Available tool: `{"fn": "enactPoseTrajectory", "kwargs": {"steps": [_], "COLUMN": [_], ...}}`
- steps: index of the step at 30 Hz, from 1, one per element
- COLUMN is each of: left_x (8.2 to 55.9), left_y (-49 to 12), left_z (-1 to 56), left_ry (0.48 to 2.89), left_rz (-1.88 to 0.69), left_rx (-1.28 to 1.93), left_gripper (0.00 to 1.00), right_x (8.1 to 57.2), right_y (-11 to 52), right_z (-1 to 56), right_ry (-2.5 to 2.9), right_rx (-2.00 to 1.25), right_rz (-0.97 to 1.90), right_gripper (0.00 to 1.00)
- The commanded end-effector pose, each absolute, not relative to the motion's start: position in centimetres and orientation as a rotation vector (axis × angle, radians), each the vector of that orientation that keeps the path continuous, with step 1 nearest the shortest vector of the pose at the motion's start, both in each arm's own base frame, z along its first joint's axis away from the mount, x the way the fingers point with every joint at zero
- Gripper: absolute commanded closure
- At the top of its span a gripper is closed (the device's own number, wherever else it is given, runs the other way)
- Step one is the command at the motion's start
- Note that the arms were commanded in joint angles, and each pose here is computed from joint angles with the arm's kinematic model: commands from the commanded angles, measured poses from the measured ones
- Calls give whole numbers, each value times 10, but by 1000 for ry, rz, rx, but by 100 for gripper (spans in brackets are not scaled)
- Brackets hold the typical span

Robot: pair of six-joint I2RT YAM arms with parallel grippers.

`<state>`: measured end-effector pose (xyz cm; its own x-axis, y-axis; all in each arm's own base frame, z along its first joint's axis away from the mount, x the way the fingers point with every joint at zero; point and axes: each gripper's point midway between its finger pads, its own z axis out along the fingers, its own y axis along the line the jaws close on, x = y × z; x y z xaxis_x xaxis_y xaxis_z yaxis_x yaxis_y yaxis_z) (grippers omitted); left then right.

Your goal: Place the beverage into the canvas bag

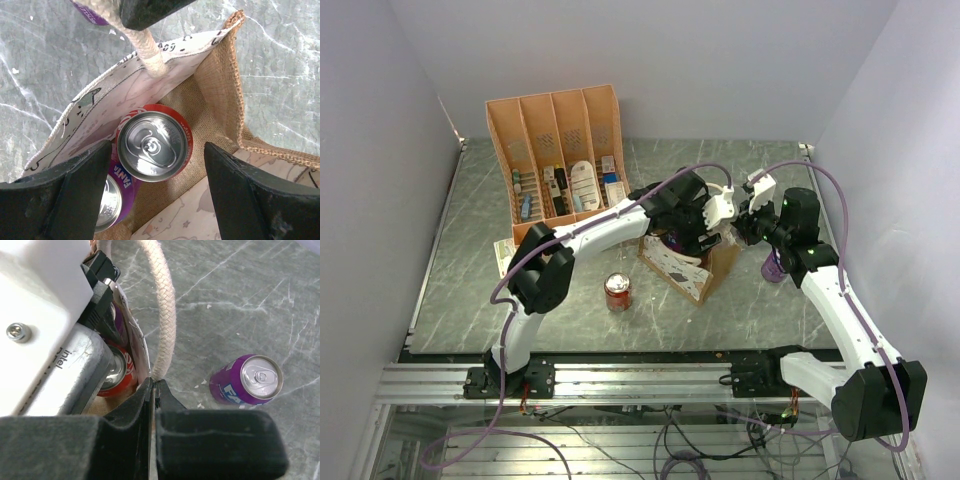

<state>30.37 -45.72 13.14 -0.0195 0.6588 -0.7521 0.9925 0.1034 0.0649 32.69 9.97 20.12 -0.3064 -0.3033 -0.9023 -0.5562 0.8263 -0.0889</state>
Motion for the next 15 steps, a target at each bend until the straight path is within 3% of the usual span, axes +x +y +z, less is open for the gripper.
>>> {"fn": "enactPoseTrajectory", "kwargs": {"steps": [1,10,15], "left_x": [306,296,289], "left_y": [-469,-471,-468], "left_z": [158,180,201], "left_ry": [1663,1611,1559], "left_rz": [-703,-763,-776], "left_rx": [1596,1616,1626], "left_gripper": [15,13,1], "right_x": [325,325,322], "right_y": [103,102,105], "right_z": [209,210,211], "right_ry": [1870,1869,1860], "right_rx": [-670,-668,-687], "right_rz": [291,291,315], "right_gripper": [100,100,100]}}
